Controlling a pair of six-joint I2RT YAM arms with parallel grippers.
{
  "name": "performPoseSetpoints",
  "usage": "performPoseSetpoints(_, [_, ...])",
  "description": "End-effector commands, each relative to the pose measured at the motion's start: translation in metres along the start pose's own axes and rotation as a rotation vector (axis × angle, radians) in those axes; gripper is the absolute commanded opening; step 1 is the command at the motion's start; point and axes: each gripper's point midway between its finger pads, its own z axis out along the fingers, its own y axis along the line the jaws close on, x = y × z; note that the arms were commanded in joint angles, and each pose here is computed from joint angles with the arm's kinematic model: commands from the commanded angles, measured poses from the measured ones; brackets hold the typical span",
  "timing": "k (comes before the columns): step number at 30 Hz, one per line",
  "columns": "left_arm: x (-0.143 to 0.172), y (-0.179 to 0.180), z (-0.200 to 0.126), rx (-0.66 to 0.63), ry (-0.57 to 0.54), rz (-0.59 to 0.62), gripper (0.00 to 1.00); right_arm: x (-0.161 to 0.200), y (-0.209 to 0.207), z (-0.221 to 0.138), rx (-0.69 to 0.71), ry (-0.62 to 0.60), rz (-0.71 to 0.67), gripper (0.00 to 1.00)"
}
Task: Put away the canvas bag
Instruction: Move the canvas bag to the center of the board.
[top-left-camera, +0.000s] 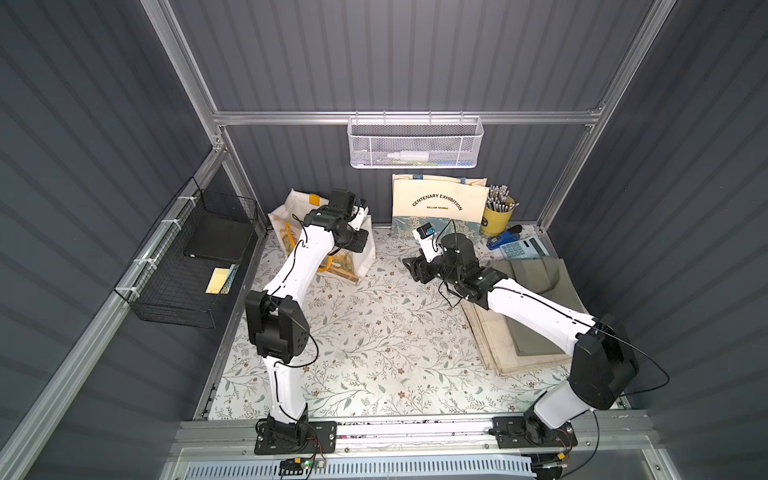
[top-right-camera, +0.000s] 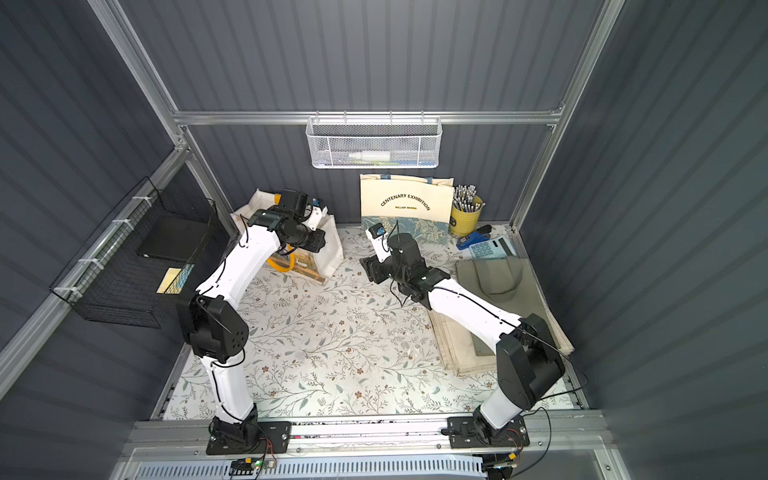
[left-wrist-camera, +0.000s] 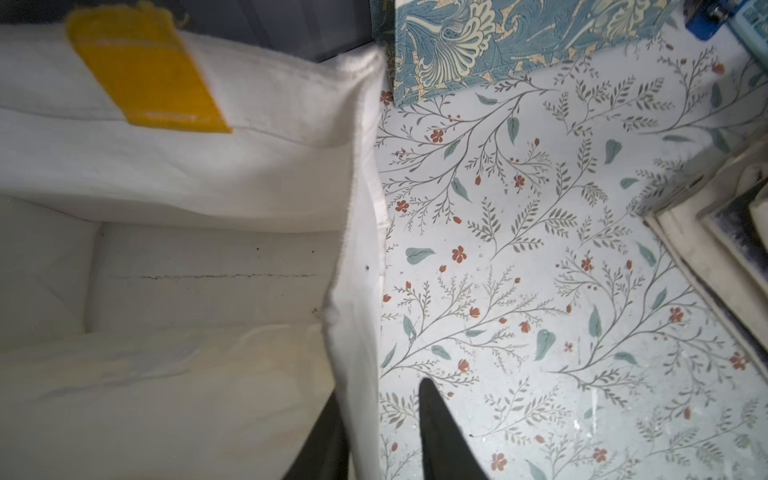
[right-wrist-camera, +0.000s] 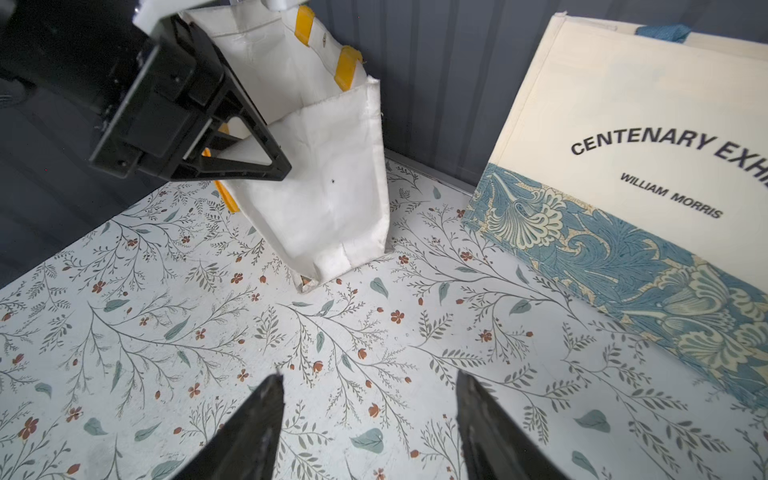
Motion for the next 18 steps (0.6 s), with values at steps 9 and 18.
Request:
performPoseSetpoints(9, [-0.002,-0.013,-0.026,0.04,-0.005,0.012,0.0,0.007,0.016,0.006,-0.069,-0.008,0.011,0.68])
performPoseSetpoints(18, [0.019,-0.06,-0.035,0.127,0.059,0.063,0.0,0.005,0.037,-0.015,-0.13,-0.113,-0.075,0.83])
